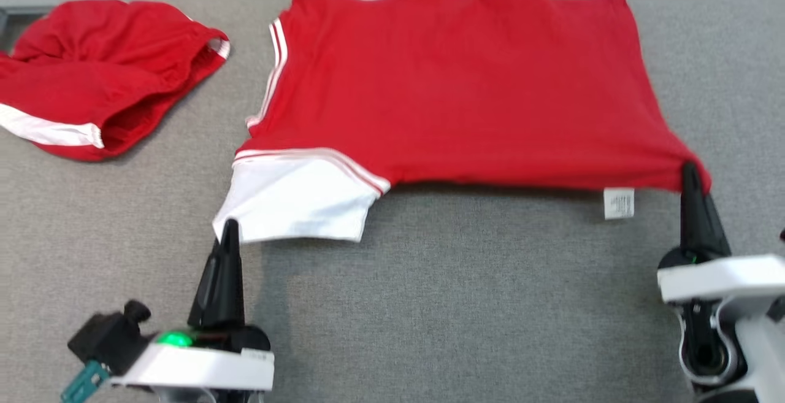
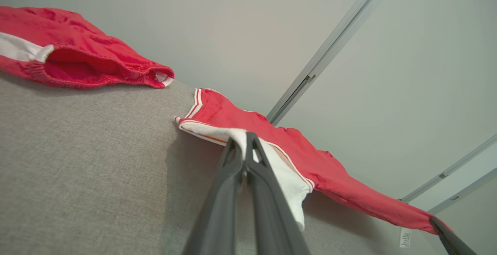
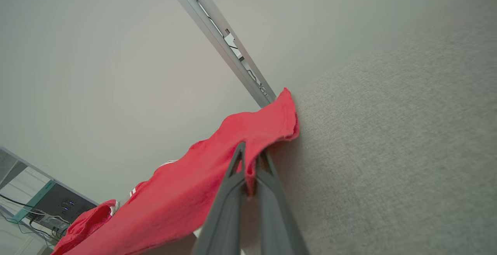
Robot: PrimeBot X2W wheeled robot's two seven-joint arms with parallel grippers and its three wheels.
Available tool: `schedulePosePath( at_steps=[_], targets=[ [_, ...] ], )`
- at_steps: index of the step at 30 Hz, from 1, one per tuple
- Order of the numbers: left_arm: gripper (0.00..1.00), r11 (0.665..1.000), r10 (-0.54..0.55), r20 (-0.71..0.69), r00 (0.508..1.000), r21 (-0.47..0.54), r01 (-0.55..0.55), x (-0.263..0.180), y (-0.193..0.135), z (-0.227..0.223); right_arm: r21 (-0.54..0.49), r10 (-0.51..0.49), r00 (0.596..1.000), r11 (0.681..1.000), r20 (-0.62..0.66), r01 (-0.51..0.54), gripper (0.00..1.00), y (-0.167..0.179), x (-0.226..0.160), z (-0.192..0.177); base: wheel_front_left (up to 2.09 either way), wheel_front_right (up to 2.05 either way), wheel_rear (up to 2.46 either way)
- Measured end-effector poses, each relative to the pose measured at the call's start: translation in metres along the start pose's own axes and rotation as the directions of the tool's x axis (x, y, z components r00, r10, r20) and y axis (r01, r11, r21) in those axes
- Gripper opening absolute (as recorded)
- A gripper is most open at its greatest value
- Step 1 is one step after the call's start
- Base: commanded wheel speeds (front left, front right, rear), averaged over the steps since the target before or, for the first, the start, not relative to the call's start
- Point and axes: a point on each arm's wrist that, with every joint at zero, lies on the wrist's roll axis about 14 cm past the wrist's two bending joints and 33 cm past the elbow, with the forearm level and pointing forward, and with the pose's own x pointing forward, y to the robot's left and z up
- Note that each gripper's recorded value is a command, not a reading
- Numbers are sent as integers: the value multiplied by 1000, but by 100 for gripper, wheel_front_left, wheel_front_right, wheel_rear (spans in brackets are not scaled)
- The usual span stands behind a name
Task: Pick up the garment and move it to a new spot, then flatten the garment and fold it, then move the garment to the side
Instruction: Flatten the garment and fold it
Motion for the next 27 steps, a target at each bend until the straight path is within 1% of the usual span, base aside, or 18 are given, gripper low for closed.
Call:
schedulePosePath(
  at_steps=[3,7,11,14,21,24,27],
  targets=[
    [0,1000,9,0,1000,3,-9,-20,0,2,6,-9,1000,1000,3,9,0,2,-23,-1,0,0,0],
    [0,1000,8,-12,1000,11,-8,-45,-3,1,-2,5,1000,1000,13,-5,0,9,-47,3,0,0,0],
    [0,1000,-2,-10,1000,13,2,-59,-9,4,-4,7,999,1000,42,-6,0,11,-67,16,0,0,0],
    [0,999,-31,1,1000,14,31,-64,-17,10,-6,-4,999,1000,53,4,0,9,-81,22,0,0,0],
    [0,995,-99,60,993,16,99,-72,-40,32,1,-19,997,1000,68,19,0,8,-100,32,0,0,0],
    [0,994,-109,37,993,11,108,-75,-45,29,-1,-28,998,1000,51,28,0,6,-103,27,0,0,0],
    [0,995,-99,13,995,13,99,-75,-42,24,-1,-42,999,999,24,42,0,3,-105,19,0,0,0]
  ],
)
